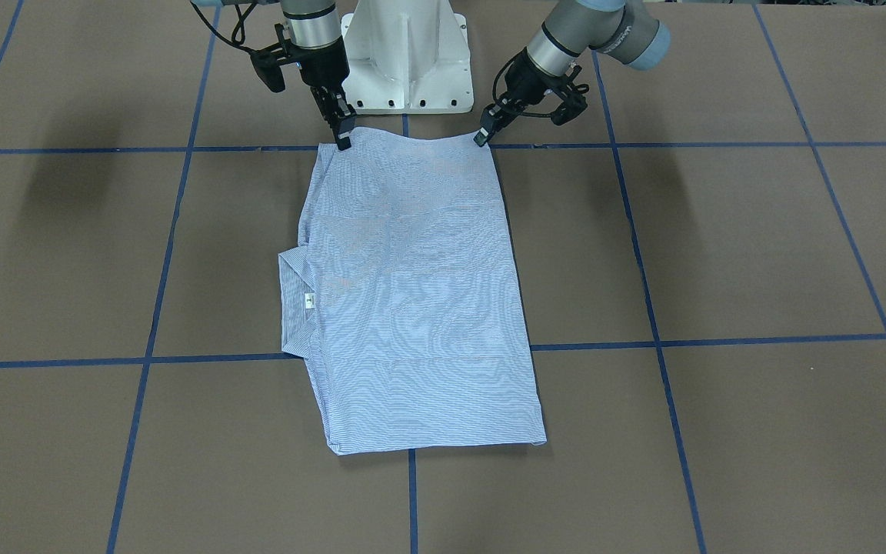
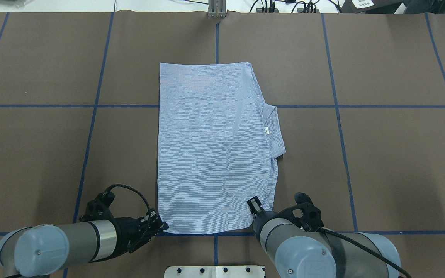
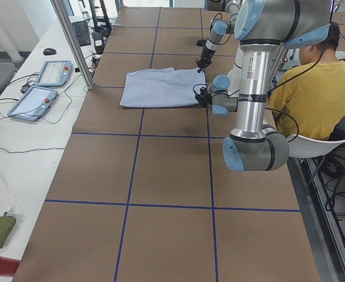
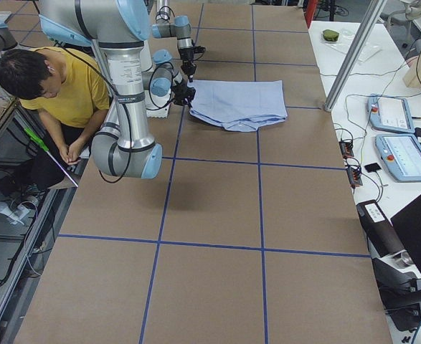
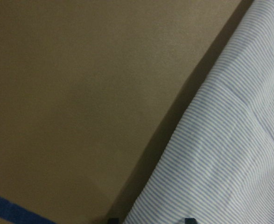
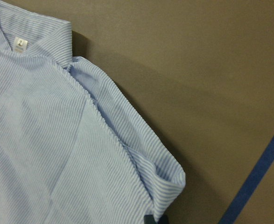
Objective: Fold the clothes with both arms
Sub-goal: 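Grasp the two near corners of the shirt with both grippers, then lift the near edge with both grippers and fold it toward the far edge, then open both grippers to release the fold and raise them away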
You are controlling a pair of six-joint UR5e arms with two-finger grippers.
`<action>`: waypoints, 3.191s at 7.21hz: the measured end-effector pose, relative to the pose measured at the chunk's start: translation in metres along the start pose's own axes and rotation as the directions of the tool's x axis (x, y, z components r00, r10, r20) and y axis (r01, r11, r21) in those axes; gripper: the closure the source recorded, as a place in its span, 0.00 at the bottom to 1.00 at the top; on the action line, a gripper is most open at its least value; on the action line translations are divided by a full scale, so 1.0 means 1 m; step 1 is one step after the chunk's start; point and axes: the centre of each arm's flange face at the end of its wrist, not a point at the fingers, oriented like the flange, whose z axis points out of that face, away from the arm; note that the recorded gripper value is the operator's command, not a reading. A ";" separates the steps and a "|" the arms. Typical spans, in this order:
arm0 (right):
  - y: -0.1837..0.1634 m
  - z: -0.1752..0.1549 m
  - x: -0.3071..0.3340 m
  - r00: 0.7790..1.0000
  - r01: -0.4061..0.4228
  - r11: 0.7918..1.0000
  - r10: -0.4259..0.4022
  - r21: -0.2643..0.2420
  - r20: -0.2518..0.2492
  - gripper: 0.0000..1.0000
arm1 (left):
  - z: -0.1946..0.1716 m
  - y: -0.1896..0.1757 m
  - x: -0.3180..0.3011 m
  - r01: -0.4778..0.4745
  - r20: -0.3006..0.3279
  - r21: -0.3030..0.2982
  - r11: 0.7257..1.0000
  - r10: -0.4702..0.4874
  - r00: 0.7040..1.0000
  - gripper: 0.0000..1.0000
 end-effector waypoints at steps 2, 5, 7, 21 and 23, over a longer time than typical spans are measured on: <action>-0.014 -0.046 -0.007 0.999 -0.018 0.999 0.020 -0.048 0.031 1.00 | -0.053 0.014 0.020 0.013 -0.046 -0.059 0.998 -0.016 0.999 1.00; -0.037 -0.090 -0.043 0.995 -0.056 0.997 0.059 -0.044 0.075 1.00 | -0.103 0.007 0.076 0.042 -0.137 -0.099 0.994 -0.055 0.989 1.00; -0.065 -0.062 -0.134 0.993 -0.104 0.994 0.105 -0.015 0.061 1.00 | -0.090 -0.048 0.148 0.015 -0.124 -0.037 0.999 -0.019 0.992 1.00; -0.154 0.131 -0.358 1.000 -0.007 0.998 0.008 0.069 -0.013 1.00 | 0.040 -0.320 0.278 -0.054 -0.042 0.287 0.956 0.069 0.997 1.00; -0.153 0.138 -0.367 1.000 0.000 0.997 0.002 0.073 -0.018 0.48 | 0.051 -0.329 0.290 -0.061 -0.050 0.310 0.949 0.080 0.996 1.00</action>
